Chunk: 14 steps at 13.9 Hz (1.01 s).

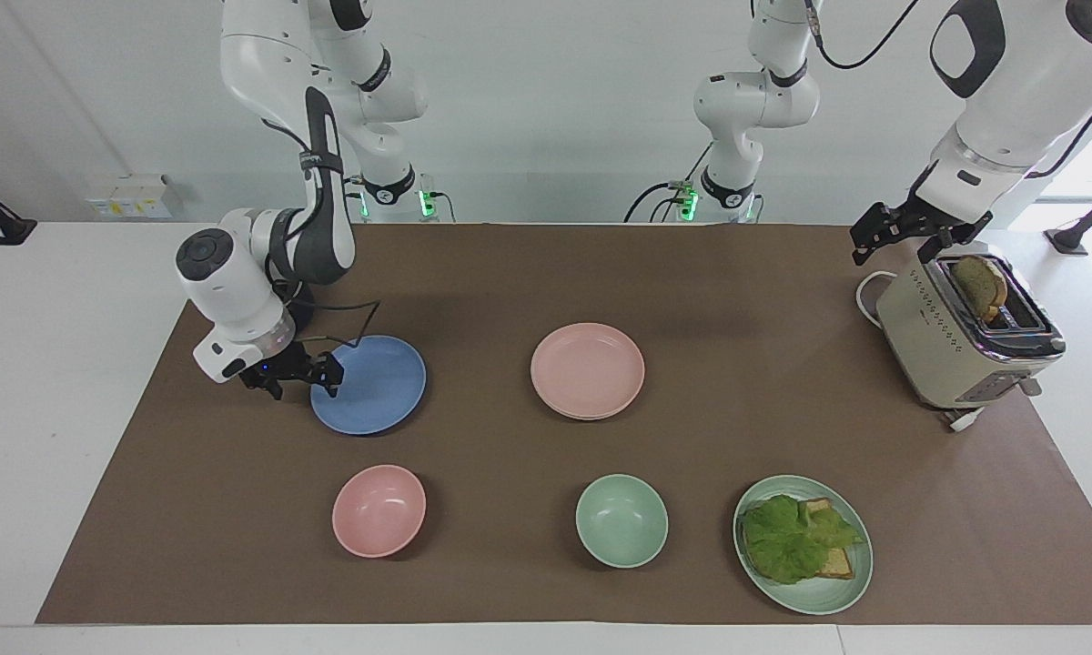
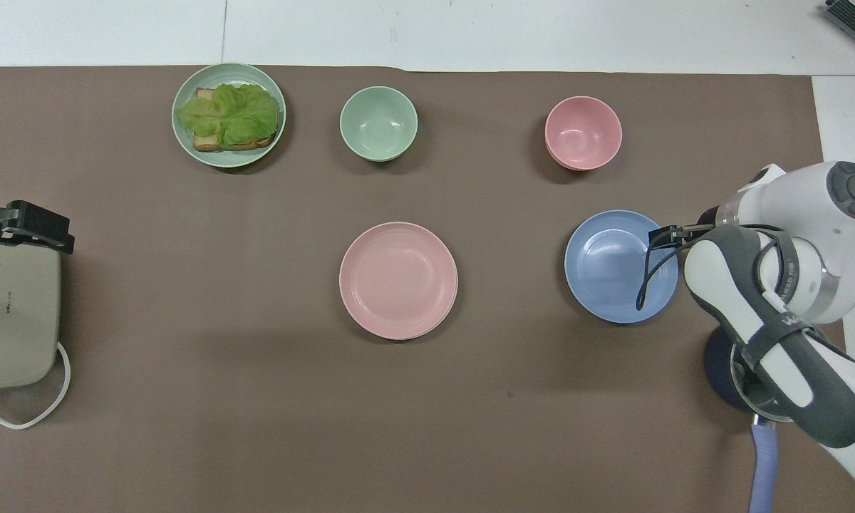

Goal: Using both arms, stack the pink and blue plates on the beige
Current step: 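Reach the right gripper to the blue plate's rim and grasp it, then lift the blue plate and lower it onto the pink plate stack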

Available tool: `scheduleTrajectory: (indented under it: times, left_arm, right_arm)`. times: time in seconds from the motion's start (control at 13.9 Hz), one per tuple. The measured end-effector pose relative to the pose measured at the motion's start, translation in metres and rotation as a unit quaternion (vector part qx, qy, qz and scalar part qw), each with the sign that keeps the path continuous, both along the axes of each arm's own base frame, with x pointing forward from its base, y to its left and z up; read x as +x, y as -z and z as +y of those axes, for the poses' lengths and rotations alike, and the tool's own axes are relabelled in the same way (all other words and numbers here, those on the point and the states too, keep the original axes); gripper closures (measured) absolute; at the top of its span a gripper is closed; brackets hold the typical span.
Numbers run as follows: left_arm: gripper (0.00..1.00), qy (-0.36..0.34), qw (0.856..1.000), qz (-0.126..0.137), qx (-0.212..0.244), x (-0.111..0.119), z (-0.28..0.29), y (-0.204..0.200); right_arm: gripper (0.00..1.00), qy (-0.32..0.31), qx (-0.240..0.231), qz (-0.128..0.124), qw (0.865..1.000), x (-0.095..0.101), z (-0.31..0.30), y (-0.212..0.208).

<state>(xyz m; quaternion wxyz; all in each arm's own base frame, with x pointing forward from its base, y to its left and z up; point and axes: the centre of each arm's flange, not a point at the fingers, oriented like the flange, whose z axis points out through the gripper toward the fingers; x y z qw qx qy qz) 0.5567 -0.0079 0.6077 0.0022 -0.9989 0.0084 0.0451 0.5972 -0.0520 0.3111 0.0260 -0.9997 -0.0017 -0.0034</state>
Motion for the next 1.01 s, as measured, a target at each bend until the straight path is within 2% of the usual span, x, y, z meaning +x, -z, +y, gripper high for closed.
scheduleTrajectory:
  times: [0.22, 0.36, 0.43, 0.79, 1.01]
  left_arm:
    - [0.00, -0.001, 1.000, 0.000, 0.000, 0.000, 0.001, 0.000]
    - [0.00, 0.000, 1.000, 0.000, 0.000, 0.000, 0.000, 0.000]
    - [0.00, 0.000, 1.000, 0.000, 0.000, 0.000, 0.000, 0.000]
    - [0.00, 0.000, 1.000, 0.000, 0.000, 0.000, 0.000, 0.000]
    - [0.00, -0.001, 1.000, 0.000, 0.000, 0.000, 0.001, 0.000]
  right_arm:
    - [0.00, 0.004, 0.003, 0.006, 1.000, -0.002, -0.001, 0.010]
    - [0.21, 0.004, 0.004, 0.006, 1.000, -0.002, -0.001, 0.011]
    - [0.35, 0.005, 0.004, 0.006, 1.000, -0.002, -0.001, 0.011]
    - [0.91, 0.004, 0.006, 0.007, 1.000, -0.002, 0.000, 0.010]
    - [0.93, -0.019, 0.012, 0.014, 1.000, 0.004, 0.003, -0.013]
